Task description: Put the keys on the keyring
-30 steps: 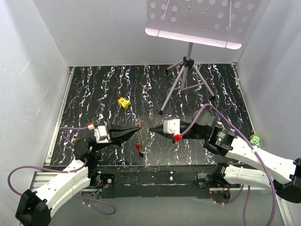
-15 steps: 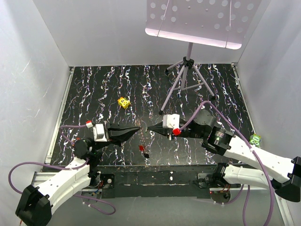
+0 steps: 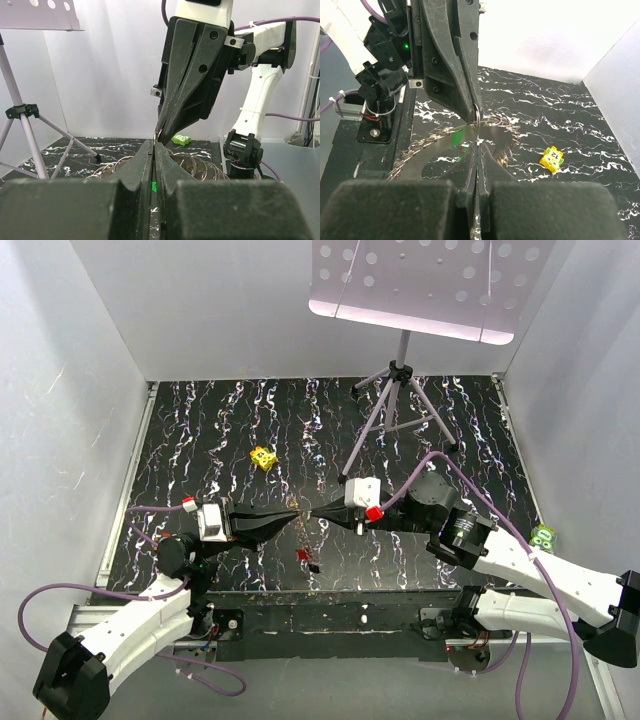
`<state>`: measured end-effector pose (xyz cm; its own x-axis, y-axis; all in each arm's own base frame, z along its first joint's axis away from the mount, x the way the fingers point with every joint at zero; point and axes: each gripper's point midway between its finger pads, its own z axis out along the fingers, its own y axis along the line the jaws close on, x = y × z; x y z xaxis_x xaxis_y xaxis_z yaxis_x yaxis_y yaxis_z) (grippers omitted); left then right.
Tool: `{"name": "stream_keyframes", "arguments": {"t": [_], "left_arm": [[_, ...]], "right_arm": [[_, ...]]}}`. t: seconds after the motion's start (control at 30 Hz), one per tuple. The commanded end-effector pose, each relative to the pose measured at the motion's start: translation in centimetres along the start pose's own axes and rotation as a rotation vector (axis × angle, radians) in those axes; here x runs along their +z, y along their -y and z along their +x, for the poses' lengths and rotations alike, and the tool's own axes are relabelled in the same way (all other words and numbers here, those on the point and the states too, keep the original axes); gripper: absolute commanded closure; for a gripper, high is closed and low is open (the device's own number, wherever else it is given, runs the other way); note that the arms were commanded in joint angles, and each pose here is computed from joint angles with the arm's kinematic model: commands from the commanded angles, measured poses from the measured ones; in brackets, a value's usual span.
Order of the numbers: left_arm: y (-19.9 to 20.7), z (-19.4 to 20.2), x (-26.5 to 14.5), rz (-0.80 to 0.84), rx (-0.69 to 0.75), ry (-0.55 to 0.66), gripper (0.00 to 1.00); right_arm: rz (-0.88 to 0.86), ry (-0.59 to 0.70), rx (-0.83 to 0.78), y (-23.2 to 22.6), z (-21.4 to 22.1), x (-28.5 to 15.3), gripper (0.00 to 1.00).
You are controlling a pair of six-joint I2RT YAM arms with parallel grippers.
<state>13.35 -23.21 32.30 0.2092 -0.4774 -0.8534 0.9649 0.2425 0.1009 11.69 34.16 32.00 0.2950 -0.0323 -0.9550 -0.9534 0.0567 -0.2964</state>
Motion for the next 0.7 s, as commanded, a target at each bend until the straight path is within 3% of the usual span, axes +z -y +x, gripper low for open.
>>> {"name": "stream_keyframes", "arguments": {"t": [0.0, 0.67], "left_arm": [[0.10, -1.20, 0.21, 0.009, 0.033, 0.038, 1.00], [0.08, -1.18, 0.21, 0.012, 0.044, 0.035, 1.00]], "right_arm": [[0.032, 0.085, -0.011, 0.84, -2.72, 0.29, 0.99], [0.007, 0.102, 0.037, 0.29, -3.20, 0.31, 0.99]]}}
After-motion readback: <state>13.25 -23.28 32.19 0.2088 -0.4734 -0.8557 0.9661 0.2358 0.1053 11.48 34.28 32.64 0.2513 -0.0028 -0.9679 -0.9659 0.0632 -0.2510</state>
